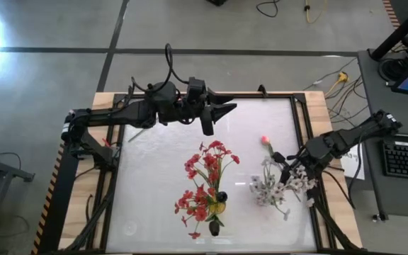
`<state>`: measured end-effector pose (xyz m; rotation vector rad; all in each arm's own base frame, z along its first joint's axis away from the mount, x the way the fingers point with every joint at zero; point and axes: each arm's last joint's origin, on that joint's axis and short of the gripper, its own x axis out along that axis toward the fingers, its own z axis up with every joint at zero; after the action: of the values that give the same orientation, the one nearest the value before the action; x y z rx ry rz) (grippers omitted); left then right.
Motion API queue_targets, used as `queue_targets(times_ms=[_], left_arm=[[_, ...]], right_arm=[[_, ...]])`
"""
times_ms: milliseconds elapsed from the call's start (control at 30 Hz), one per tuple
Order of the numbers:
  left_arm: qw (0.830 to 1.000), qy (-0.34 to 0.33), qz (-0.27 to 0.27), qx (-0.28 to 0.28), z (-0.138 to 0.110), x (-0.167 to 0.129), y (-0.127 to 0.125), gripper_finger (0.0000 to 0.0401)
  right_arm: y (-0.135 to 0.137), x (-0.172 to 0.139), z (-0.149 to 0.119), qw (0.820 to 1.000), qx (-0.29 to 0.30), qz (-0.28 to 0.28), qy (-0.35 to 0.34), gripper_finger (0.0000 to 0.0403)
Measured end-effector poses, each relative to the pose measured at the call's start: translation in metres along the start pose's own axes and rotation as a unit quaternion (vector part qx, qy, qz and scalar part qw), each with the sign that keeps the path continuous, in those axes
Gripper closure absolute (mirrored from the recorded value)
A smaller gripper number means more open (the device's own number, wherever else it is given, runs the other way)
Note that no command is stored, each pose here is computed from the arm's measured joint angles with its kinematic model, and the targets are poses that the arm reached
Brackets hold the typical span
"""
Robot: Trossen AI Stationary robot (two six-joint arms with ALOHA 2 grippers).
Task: Sort flowers into vase by color
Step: Put the white flowers into the red vase
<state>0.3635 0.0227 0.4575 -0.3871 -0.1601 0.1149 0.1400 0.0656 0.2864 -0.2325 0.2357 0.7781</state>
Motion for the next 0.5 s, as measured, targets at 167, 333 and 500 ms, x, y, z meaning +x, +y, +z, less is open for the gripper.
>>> queue_targets(times_ms=[167,333,500], left_arm=[[1.0,0.002,-0.004,-0.007,0.0,0.0,0.0,0.0239],[1.0,0.006,-0.003,-0.004,-0.001,0.0,0.0,0.0239],[1.0,0.008,-0.002,-0.004,-0.001,0.0,0.0,0.0239]], right_arm=[[0.0,0.002,-0.009,1.0,-0.001,-0.017,0.012,0.039],[0.0,0.002,-0.016,0.999,0.001,-0.042,0.021,0.039],[0.002,-0.001,-0.02,0.998,0.013,-0.056,0.019,0.039]])
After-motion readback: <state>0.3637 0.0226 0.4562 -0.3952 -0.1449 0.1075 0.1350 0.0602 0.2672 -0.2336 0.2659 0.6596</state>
